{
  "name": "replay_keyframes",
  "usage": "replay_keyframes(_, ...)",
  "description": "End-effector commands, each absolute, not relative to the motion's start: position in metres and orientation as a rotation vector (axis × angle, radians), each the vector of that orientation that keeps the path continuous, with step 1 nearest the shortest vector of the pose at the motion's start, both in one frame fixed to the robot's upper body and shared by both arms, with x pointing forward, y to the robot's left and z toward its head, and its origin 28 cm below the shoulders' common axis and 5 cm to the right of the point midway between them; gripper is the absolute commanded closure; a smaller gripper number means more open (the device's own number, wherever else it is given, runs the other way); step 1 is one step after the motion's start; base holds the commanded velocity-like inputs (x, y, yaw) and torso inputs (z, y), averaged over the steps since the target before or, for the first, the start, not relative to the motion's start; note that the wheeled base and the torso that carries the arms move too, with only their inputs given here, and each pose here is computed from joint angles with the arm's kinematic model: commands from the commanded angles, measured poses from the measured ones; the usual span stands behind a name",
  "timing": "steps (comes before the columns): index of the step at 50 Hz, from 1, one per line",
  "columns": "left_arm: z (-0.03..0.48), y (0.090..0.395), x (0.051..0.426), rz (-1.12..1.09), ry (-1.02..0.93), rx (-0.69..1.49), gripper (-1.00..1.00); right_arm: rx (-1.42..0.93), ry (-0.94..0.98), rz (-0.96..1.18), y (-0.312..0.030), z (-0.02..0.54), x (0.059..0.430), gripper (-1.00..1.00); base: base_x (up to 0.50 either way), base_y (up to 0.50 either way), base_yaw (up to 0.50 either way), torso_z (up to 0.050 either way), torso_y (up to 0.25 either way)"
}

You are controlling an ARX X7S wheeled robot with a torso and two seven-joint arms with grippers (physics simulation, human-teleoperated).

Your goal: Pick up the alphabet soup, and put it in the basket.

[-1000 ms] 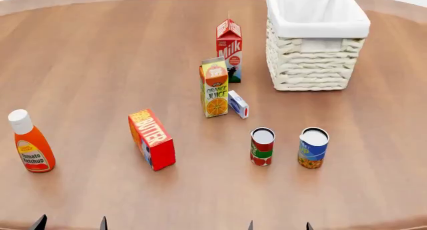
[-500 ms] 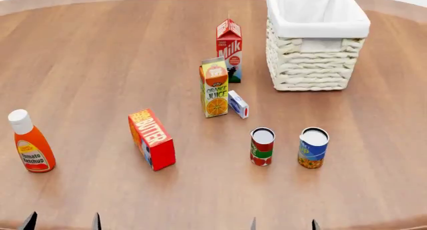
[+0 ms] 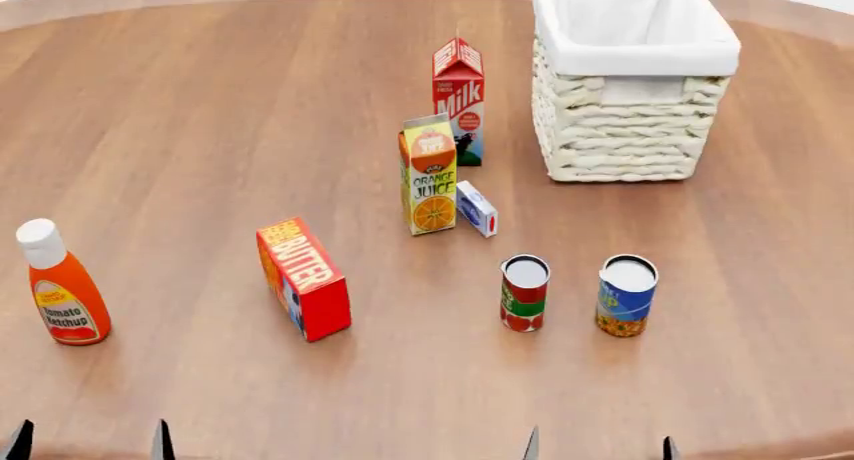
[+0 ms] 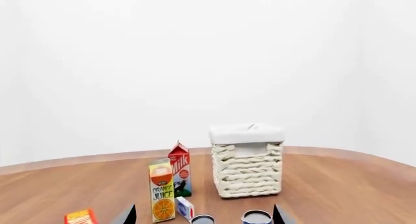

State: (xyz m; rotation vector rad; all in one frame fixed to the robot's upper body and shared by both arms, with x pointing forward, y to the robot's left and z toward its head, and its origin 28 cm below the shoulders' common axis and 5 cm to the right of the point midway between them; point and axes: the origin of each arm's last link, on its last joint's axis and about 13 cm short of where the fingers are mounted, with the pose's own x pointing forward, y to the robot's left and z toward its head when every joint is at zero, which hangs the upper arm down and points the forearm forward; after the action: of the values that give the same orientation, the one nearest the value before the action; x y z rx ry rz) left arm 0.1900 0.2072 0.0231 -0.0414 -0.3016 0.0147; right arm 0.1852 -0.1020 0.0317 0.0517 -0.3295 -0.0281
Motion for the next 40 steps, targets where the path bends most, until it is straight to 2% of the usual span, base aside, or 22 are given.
replay_keyframes(1,0.0243,0.2088,0.1879,0.020,-0.347,-0.060,-1.00,0.052,-0.365,-0.050,-0.1033,0.0322,0.1853,-1.00,0.00,0.00,0.00,0.000,0.000)
replay_keyframes(17,0.0247,0.2094,0.1888,0.024,-0.353,-0.063,-1.00,0.062,-0.337,-0.056,-0.1044,0.0323,0.1884,-1.00,0.00,-0.03,0.00,0.000,0.000)
replay_keyframes(40,0.0252,0.2087,0.1867,0.018,-0.359,-0.062,-1.00,0.076,-0.324,-0.061,-0.1053,0.0319,0.1906,-1.00,0.00,-0.26,0.00,0.000,0.000)
